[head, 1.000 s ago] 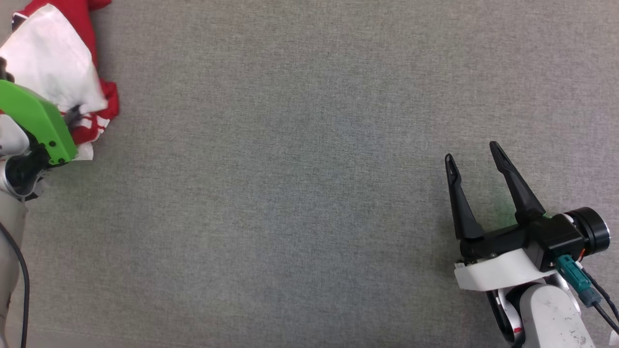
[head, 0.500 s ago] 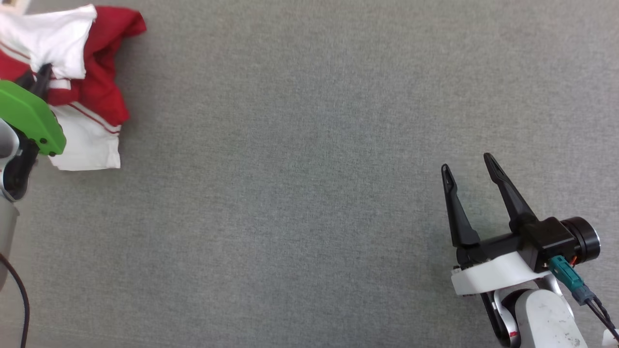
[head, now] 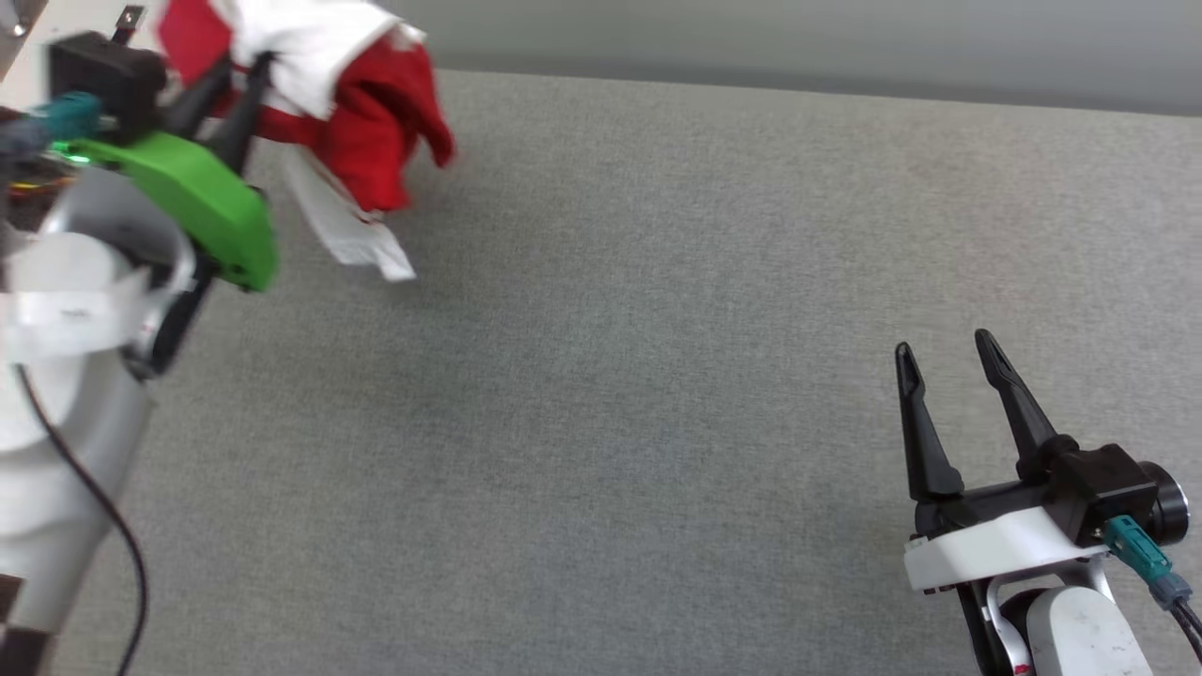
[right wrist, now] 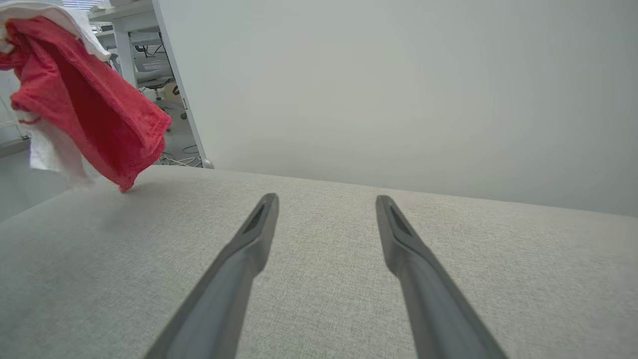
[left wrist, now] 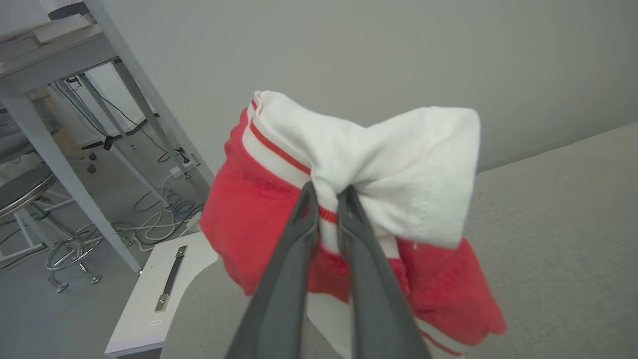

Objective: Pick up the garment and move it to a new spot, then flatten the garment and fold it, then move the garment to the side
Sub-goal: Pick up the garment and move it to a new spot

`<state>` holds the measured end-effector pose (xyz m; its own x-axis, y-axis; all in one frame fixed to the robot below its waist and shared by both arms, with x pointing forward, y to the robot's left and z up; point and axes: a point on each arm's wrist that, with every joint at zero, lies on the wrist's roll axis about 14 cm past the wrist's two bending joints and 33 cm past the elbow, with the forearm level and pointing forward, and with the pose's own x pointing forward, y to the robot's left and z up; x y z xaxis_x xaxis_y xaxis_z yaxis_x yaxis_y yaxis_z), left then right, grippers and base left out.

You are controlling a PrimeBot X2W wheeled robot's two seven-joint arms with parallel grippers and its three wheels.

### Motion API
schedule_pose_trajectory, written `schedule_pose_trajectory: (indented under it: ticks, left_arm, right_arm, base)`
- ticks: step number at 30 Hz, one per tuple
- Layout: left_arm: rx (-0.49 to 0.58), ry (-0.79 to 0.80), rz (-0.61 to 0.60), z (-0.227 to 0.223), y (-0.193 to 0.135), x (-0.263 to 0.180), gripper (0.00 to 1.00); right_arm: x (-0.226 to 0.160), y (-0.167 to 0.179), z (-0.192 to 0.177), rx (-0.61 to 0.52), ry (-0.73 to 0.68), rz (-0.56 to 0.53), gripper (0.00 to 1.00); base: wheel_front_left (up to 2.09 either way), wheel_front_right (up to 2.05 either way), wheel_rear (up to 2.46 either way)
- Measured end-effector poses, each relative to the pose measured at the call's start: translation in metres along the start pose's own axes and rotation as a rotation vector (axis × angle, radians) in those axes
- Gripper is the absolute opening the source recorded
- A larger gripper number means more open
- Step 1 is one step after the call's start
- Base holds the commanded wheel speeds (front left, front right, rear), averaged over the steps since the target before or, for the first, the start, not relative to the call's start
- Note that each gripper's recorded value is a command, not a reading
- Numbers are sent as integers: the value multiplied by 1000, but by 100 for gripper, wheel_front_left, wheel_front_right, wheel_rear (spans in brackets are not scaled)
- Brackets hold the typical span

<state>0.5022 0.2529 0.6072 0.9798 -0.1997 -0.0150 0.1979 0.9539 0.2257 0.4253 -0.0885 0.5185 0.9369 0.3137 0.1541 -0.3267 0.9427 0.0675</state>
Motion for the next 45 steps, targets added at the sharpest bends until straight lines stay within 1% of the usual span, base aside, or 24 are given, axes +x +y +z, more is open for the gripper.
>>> schedule_pose_trajectory:
  ticks: [5,10,14,18,20,21,22,23,26,28,34,37,40,43,45]
  left_arm:
    - [-26,-21,-187,7,-81,12,0]
    - [-81,-34,-386,6,-178,19,0]
    - [-127,35,-558,-19,-265,8,0]
    - [-150,134,-706,-52,-336,-15,0]
    - [-157,178,-766,-66,-361,-28,0]
    - [-155,197,-794,-73,-372,-34,31]
    - [-152,211,-812,-77,-380,-38,93]
    - [-145,223,-832,-83,-387,-42,100]
    - [-140,237,-881,-91,-403,-53,100]
    - [-149,227,-895,-91,-408,-56,100]
    - [-212,164,-846,-80,-396,-52,100]
    - [-250,118,-790,-67,-381,-45,100]
    - [-288,73,-711,-54,-360,-37,100]
    - [-293,18,-604,-41,-325,-27,100]
    - [-293,-27,-509,-30,-293,-22,100]
  right_arm:
    - [-14,-23,8,-24,-8,-72,100]
    - [-31,-58,16,-52,-17,-183,100]
    - [-50,-89,21,-73,-15,-283,100]
    - [-67,-107,23,-89,-7,-351,100]
    - [-74,-114,24,-95,-4,-377,100]
    - [-78,-118,25,-97,-1,-391,100]
    - [-81,-120,25,-97,0,-400,100]
    - [-85,-123,25,-97,3,-411,100]
    - [-91,-127,23,-98,14,-430,100]
    - [-93,-127,20,-94,23,-434,100]
    - [-88,-121,16,-82,28,-412,100]
    - [-83,-115,17,-78,23,-390,100]
    - [-80,-107,16,-74,24,-365,100]
    - [-77,-98,16,-74,21,-336,100]
    - [-75,-92,19,-72,12,-317,100]
  base:
    - [0,0,0]
    - [0,0,0]
    - [0,0,0]
    - [0,0,0]
    - [0,0,0]
    - [0,0,0]
    - [0,0,0]
    - [0,0,0]
    - [0,0,0]
    - [0,0,0]
    - [0,0,0]
    - [0,0,0]
    - [0,0,0]
    - [0,0,0]
    - [0,0,0]
